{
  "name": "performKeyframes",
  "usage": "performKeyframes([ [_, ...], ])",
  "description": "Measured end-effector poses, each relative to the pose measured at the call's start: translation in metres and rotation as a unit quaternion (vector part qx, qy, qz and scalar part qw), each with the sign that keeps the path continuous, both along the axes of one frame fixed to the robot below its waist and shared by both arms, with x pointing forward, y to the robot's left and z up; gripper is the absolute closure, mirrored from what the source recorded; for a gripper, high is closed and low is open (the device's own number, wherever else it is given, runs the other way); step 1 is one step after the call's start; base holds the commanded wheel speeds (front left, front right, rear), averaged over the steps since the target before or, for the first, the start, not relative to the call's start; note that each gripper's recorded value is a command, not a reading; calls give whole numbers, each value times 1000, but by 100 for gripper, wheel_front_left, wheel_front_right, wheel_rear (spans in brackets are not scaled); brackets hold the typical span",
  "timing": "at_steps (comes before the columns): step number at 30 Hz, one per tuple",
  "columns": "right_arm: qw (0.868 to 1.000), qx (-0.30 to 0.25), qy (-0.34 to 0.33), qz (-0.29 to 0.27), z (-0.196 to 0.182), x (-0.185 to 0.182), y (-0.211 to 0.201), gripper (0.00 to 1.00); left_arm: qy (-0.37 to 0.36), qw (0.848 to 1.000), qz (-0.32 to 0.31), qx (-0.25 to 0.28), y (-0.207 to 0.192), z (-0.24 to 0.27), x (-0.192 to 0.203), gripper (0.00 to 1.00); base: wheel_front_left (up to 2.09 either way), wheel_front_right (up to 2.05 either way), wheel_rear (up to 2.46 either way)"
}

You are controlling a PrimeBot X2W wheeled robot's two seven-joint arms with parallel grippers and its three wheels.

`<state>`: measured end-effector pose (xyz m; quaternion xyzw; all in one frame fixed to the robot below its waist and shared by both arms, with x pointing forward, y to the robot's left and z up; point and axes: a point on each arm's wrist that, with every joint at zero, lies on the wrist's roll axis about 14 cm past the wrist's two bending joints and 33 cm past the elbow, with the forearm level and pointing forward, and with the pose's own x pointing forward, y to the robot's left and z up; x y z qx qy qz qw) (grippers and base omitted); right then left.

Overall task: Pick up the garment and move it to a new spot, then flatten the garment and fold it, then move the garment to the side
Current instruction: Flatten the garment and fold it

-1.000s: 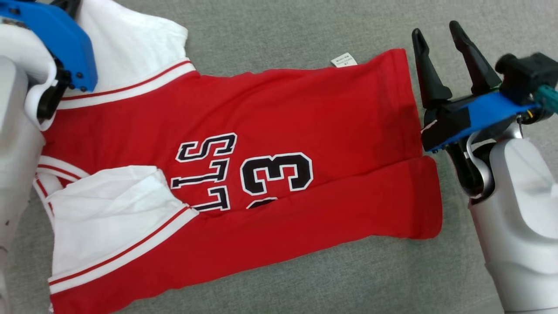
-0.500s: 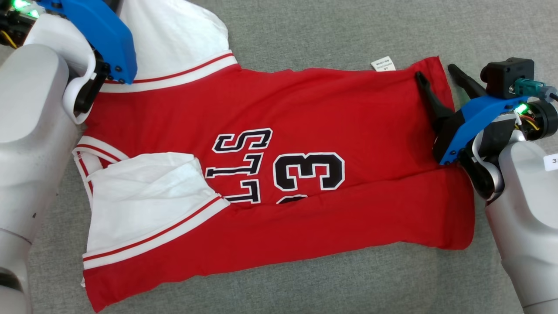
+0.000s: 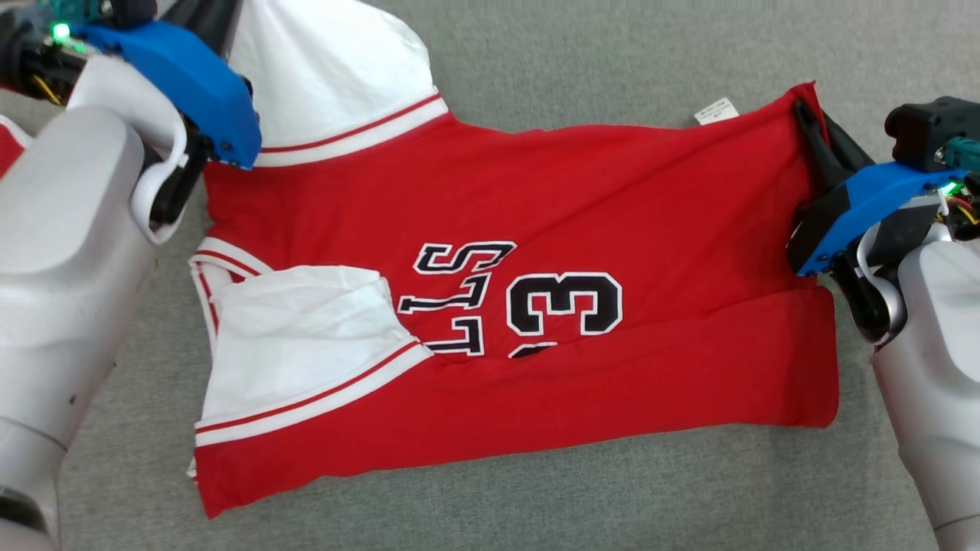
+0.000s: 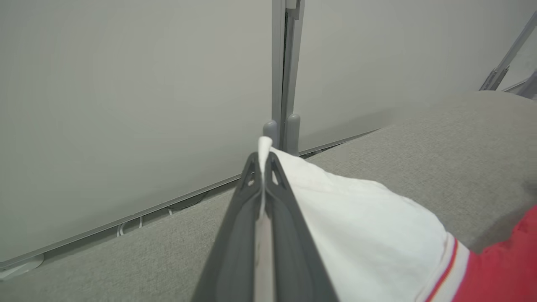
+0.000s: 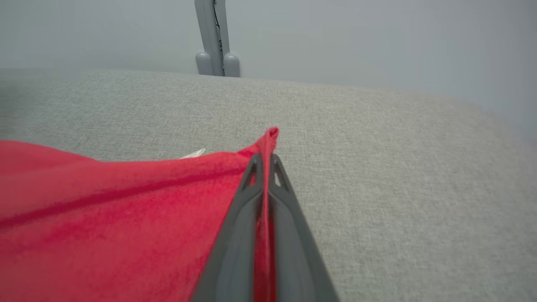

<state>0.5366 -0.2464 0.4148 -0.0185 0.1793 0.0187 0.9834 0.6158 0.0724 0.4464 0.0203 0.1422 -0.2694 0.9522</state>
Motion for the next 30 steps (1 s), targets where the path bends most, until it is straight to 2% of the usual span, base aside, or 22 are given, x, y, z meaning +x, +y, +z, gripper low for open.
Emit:
performKeyframes([
  [7,999,11,-38,1,16,-15,7,100,-34,999,-3,-32,8,24,-37,100,0,0,0],
  [13,998,19,-52,-4,14,-38,7,100,-45,997,10,-56,17,30,-77,100,0,0,0],
  [25,996,39,-77,-10,13,-64,14,100,3,995,47,-86,27,8,-167,100,0,0,0],
  [30,995,48,-81,-12,11,-73,19,100,25,992,69,-99,30,1,-193,100,0,0,0],
])
